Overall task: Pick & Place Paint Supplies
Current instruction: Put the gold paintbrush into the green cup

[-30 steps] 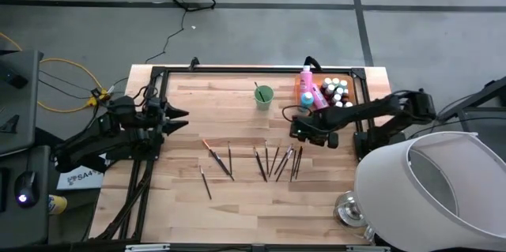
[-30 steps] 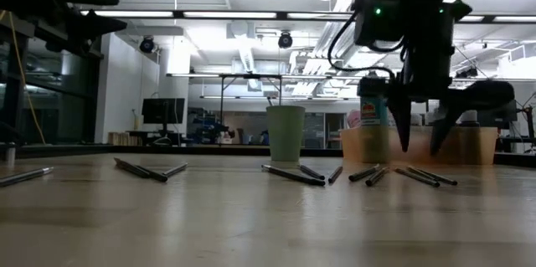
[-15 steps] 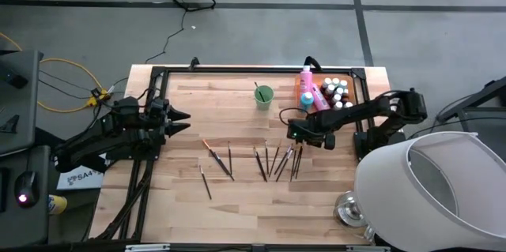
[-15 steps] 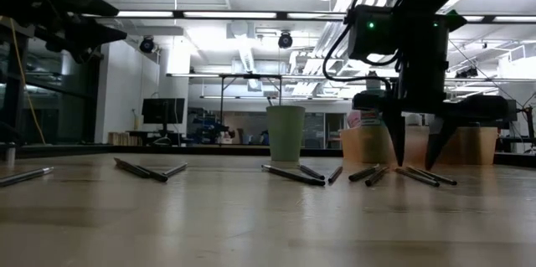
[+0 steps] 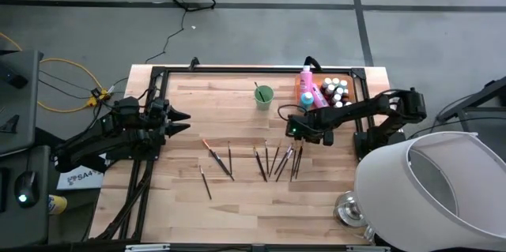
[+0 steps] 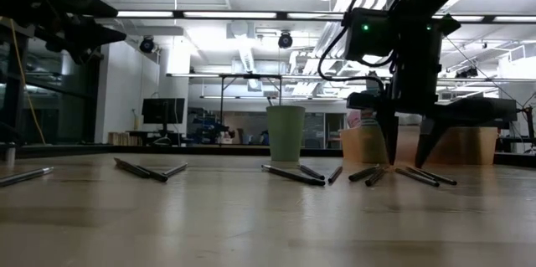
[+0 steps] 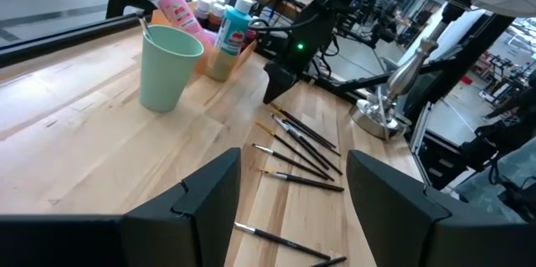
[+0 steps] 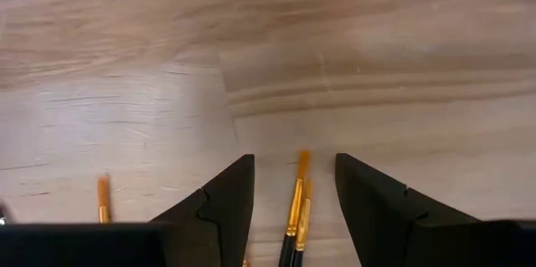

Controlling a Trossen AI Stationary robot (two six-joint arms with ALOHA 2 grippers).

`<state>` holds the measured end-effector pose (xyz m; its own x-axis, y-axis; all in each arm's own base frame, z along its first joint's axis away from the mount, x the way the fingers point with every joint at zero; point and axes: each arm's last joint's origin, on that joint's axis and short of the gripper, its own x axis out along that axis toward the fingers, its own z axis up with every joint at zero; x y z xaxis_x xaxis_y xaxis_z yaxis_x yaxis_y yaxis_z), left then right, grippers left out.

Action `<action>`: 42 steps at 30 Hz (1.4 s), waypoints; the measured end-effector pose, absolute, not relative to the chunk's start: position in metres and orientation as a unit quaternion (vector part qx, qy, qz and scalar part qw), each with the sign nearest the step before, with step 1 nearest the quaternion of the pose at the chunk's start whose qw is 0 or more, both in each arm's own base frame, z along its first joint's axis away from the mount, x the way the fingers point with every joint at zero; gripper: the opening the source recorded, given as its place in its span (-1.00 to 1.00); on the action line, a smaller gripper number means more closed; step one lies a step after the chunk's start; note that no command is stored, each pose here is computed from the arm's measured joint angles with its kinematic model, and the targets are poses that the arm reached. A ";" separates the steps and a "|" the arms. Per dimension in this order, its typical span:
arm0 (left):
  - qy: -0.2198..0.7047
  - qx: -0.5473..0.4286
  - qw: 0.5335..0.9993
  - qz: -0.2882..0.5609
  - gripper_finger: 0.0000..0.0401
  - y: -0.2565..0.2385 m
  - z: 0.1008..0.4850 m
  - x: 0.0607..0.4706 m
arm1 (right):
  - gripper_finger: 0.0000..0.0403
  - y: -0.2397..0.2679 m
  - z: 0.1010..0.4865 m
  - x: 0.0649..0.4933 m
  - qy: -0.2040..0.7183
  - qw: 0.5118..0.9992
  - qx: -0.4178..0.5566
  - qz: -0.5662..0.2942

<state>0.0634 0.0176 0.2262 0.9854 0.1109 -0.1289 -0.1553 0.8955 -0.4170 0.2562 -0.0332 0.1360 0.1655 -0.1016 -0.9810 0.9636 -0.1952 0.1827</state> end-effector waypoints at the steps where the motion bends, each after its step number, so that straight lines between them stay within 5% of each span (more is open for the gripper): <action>1: 0.051 -0.218 0.972 0.068 0.07 0.018 0.226 0.063 | -0.21 -0.033 0.136 0.257 0.379 0.511 0.569 -0.522; 17: 0.066 -0.222 0.970 0.072 0.07 0.017 0.223 0.063 | -0.75 -0.031 0.134 0.255 0.403 0.494 0.573 -0.515; 34: 0.062 -0.222 0.970 0.074 0.07 0.018 0.224 0.063 | -0.98 -0.028 0.134 0.257 0.407 0.480 0.594 -0.501; 42: 0.062 -0.222 0.970 0.076 0.07 0.018 0.224 0.063 | -0.98 -0.029 0.143 0.261 0.382 0.516 0.599 -0.479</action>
<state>0.0629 0.0178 0.2240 0.9808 0.1204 -0.1533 -0.1751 0.8900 -0.4210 0.2609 -0.0286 0.1428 0.2499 -0.0360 -0.9676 0.9515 -0.1760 0.2523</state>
